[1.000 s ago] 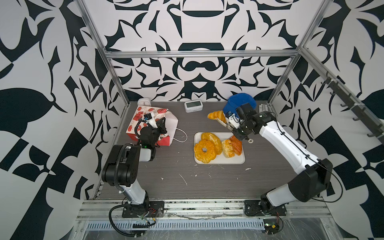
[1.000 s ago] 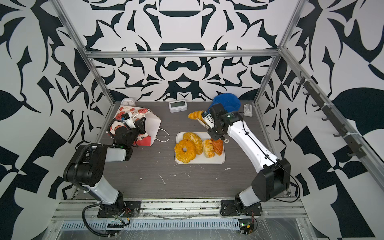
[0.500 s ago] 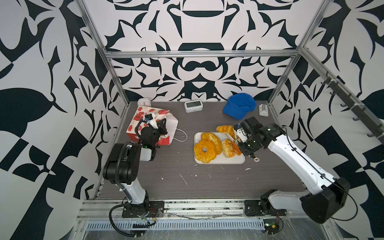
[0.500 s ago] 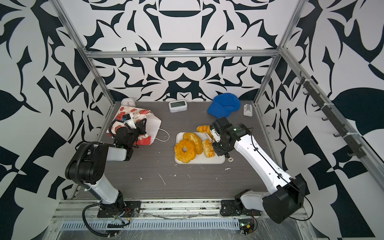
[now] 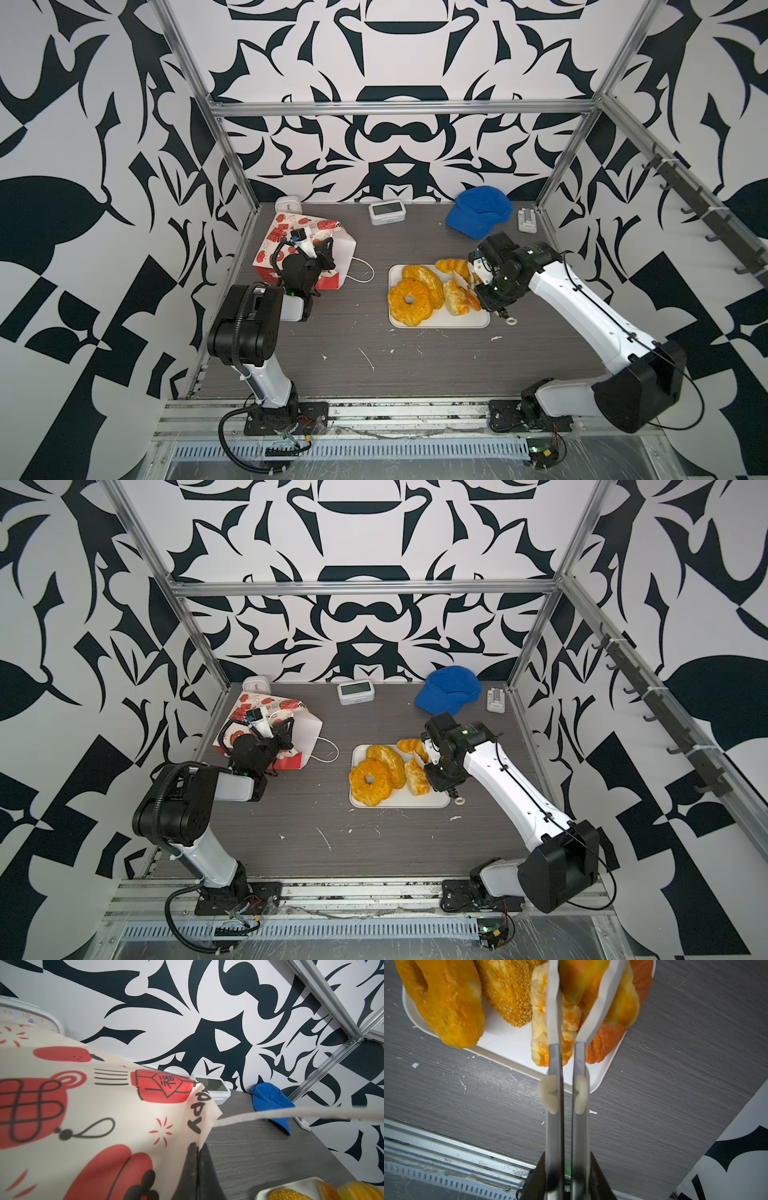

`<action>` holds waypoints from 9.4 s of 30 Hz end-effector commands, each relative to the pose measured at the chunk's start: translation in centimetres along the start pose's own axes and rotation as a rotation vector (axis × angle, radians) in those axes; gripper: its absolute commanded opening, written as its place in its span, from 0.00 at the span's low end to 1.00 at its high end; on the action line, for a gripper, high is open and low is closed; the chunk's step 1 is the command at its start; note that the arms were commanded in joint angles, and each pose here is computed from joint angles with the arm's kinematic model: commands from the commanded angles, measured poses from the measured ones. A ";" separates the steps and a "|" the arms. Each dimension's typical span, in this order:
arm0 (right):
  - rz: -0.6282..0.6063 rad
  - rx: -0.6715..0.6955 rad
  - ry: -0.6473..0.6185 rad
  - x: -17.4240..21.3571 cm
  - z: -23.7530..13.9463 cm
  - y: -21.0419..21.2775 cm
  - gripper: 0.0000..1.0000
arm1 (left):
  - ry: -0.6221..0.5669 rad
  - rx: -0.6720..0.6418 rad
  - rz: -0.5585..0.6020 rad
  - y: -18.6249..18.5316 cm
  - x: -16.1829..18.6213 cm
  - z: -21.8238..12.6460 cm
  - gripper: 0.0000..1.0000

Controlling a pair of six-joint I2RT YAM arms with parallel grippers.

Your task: Take the fake bread out of the paper bag

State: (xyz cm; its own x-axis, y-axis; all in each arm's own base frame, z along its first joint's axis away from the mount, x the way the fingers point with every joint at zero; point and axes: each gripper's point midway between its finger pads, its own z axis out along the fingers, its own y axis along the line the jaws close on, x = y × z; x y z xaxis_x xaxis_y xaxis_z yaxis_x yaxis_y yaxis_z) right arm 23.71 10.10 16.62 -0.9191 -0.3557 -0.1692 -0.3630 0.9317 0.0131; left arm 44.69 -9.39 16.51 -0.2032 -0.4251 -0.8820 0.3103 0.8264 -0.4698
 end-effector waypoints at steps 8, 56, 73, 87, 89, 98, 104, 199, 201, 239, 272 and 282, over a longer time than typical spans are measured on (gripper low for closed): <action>-0.001 -0.071 -0.045 -3.0 -0.2 0.4 0.24 | -0.022 0.005 0.028 -0.5 -1.4 0.0 0.00; -0.037 -0.087 0.050 -6.5 -0.5 -1.9 0.16 | 0.013 0.021 0.051 -4.1 -6.4 -1.1 0.00; 0.050 -0.052 0.133 -3.1 -1.7 -2.2 0.18 | 0.019 0.029 0.042 -4.1 -6.1 -0.9 0.00; 0.074 -0.083 0.171 -2.0 -0.6 -1.6 0.35 | 0.023 0.035 0.028 -3.9 -5.6 -0.6 0.00; 0.075 -0.091 0.186 -2.0 -0.1 -1.5 0.40 | 0.022 0.036 0.027 -3.8 -5.6 -0.5 0.00; 0.074 -0.112 0.171 -2.5 0.2 -1.2 0.46 | 0.021 0.035 0.029 -3.8 -5.6 -0.6 0.00; 0.088 -0.095 0.136 -3.1 -0.4 -1.8 0.46 | 0.022 0.035 0.029 -3.8 -5.5 -0.7 0.00; 0.824 0.179 -0.174 3.0 8.3 -13.9 0.71 | 0.269 0.169 -0.480 -10.9 -11.6 2.2 0.00; 0.820 0.169 -0.179 2.8 8.2 -13.8 0.72 | 0.289 0.155 -0.490 -10.8 -11.2 2.1 0.00; 0.781 0.085 -0.207 1.9 8.5 -12.6 0.71 | 0.246 -0.200 -0.181 -7.2 -16.0 -1.6 0.59; 0.746 0.068 -0.319 -0.2 5.7 -12.8 0.70 | -0.102 -0.459 0.077 -8.3 -27.1 -15.8 0.99; 0.558 0.016 -0.650 -6.1 2.1 -11.2 0.66 | -0.191 -0.645 0.218 -0.8 -18.8 -18.3 0.99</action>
State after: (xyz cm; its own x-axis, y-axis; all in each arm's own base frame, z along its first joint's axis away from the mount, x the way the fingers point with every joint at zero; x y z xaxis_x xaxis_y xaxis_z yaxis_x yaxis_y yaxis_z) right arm 31.34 0.61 12.56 -0.7759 0.3308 -0.5372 0.2356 0.9418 0.2397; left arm 30.05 3.09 37.87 -0.0066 -0.3013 -0.9535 -0.2071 0.9333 -0.2935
